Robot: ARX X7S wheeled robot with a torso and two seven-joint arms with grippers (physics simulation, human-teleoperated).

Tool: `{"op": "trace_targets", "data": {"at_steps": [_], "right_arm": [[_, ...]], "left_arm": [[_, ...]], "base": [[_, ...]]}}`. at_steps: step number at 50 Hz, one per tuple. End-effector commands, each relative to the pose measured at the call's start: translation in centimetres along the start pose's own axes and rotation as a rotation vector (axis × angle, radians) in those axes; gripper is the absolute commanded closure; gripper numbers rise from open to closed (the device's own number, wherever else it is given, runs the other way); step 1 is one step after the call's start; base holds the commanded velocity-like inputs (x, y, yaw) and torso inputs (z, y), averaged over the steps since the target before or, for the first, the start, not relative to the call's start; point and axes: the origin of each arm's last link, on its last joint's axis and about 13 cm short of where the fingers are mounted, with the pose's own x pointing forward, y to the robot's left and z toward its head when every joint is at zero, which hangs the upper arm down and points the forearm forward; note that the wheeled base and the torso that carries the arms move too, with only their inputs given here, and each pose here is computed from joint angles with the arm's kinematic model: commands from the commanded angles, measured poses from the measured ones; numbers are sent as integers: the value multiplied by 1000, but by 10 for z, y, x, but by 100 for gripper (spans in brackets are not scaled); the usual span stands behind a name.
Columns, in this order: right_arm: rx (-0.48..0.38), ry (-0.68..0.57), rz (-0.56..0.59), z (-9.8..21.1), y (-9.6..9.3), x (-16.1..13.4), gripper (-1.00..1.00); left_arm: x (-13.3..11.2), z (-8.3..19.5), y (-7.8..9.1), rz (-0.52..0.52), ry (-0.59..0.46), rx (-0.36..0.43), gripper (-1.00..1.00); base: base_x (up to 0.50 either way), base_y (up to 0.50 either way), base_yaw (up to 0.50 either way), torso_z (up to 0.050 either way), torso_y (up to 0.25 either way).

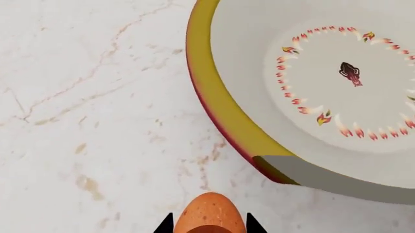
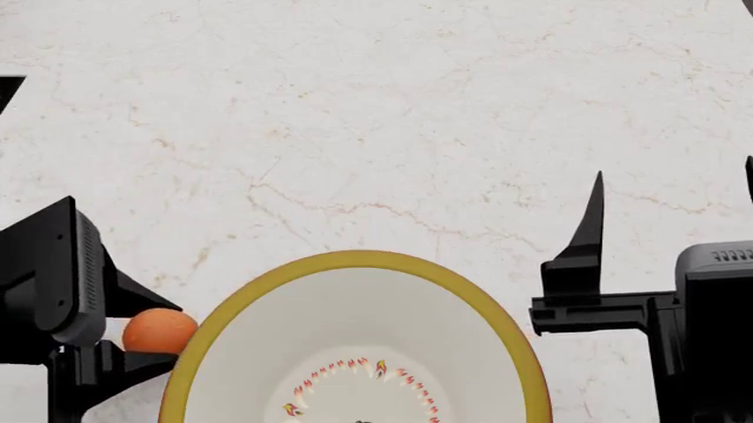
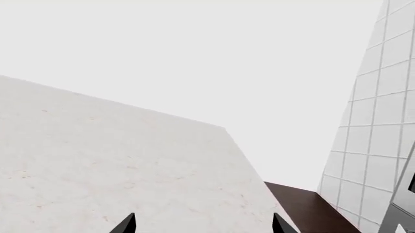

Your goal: Place the eggs and milk next to the bowl.

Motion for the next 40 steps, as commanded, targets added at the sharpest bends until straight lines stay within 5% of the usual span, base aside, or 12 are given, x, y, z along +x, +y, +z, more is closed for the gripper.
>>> {"op": "trace_targets", "data": {"at_steps": [1,7,8,40], "right_arm": [[4,-6,-10,1,-3,1,-100],[3,-6,-9,1,-3,1,-100],[3,-6,-9,1,-3,1,-100],[5,-13,-3,3,-2,2,-100]], "left_arm": [[8,3,6,13,-28,20,100],[8,2,7,30,-26,16,100],[7,2,6,24,-18,8,-100],[-21,-5,-8,101,-13,-32,-100]], "base": [[0,0,-3,0,0],[0,-1,-1,0,-2],[0,0,-3,0,0],[0,0,0,0,-1]]}}
